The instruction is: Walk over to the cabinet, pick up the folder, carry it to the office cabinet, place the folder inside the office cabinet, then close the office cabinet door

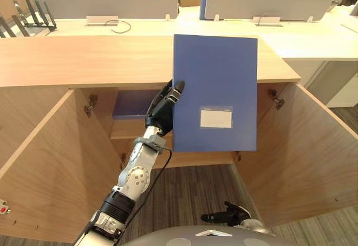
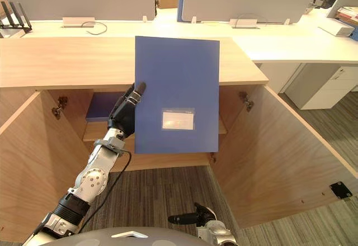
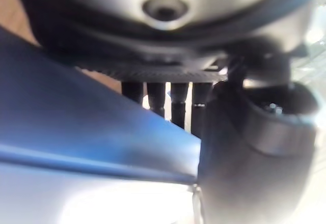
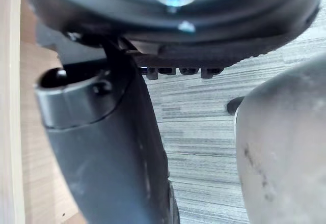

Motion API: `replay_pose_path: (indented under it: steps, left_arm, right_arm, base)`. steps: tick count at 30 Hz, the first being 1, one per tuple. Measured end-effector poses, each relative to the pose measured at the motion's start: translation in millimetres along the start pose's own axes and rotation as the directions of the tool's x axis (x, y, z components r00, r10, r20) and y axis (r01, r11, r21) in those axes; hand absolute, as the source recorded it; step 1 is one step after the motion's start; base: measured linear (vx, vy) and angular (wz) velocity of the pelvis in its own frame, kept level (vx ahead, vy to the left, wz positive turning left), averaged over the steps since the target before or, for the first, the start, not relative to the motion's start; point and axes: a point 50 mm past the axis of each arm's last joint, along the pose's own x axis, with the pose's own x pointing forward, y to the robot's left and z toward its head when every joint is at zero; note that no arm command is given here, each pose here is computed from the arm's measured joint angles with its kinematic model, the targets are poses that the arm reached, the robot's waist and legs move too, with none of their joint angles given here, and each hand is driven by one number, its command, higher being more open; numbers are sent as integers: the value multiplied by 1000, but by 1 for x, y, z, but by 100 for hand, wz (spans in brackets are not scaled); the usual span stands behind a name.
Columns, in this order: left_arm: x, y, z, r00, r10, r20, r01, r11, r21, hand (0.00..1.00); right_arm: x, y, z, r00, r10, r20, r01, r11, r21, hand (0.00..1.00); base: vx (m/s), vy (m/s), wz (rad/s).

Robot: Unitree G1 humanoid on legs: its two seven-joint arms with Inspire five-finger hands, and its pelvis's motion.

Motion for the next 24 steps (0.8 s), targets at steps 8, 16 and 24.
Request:
replay_pose_path:
  steps: [8,16,24]
  left_arm:
    - [11,-14,18,995,-44,94,49,997,-52,0]
    - [10,-11,46,973,-32,231,56,993,-102,0]
    - [9,-9,62,958,-57,280,94,988,-119,0]
  right_arm:
    - [-31,-1,100,863,-5,506,-105,976,189,100]
    - [-74,-57,149,631,-236,739,-263,831,490,100]
    - [-105,-98,194,471,-284,835,-348,809,473,100]
  base:
    - [18,-1,-11]
    - [0,0,0]
    - [0,0,0]
